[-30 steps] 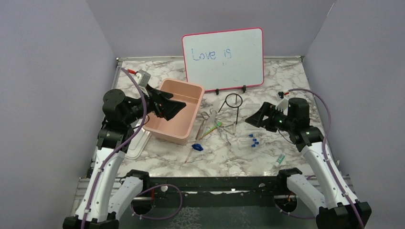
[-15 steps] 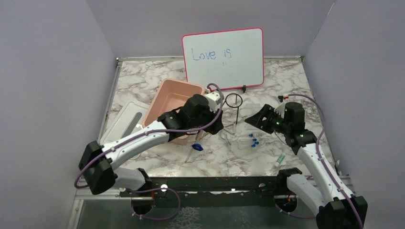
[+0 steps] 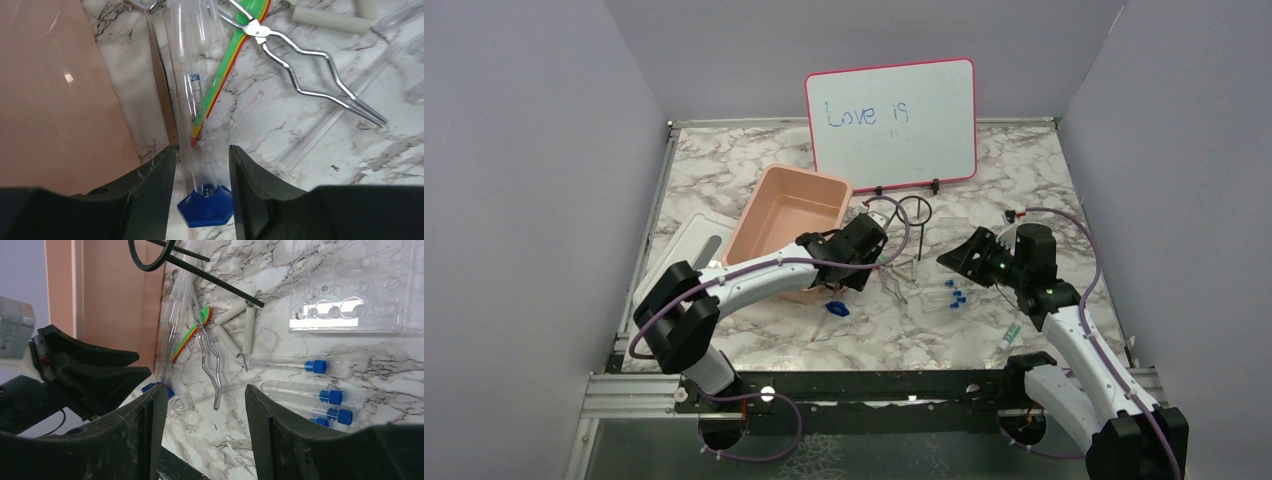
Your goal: Organize the chemistry lab equipment
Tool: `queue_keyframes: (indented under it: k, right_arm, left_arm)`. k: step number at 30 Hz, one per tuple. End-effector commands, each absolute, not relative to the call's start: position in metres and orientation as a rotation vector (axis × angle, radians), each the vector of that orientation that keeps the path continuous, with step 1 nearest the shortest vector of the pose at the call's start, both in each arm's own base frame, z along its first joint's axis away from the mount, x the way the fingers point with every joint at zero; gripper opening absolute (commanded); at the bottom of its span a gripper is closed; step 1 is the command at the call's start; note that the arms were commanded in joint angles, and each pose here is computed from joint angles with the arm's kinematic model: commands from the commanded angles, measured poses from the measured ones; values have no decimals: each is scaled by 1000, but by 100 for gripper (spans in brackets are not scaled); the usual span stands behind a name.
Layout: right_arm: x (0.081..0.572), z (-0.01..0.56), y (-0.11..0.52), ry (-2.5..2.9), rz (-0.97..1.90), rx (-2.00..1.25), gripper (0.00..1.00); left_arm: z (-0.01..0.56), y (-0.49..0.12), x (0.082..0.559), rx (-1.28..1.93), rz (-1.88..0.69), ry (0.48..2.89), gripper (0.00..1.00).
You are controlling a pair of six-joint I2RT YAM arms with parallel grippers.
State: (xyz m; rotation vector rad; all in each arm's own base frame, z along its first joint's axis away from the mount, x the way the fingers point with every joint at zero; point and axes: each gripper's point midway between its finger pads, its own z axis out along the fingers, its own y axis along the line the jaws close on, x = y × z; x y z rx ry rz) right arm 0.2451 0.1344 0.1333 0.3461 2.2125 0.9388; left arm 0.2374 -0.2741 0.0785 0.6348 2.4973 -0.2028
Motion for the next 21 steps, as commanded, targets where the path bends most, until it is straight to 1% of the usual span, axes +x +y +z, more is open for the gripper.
queue_keyframes:
  k: [1, 5, 9, 12, 16, 21]
  right_arm:
    - [247, 133, 136, 2188, 953, 339, 62]
    - [246, 130, 136, 2192, 960, 344, 62]
    - [246, 130, 136, 2191, 964, 343, 62]
    - [246, 132, 136, 2187, 962, 342, 62]
    - [245, 135, 136, 2181, 960, 345, 62]
    - [243, 138, 134, 2174, 950, 357, 61]
  left_arm:
    - [69, -267, 245, 591, -76, 2517, 47]
    - [55, -267, 246, 602, -34, 2542, 46]
    - [48, -270, 247, 614, -31, 2555, 40]
    - [40, -272, 245, 647, -32, 2571, 38]
    - [30, -274, 244, 668, -21, 2596, 30]
    - [43, -282, 244, 657, -71, 2592, 20]
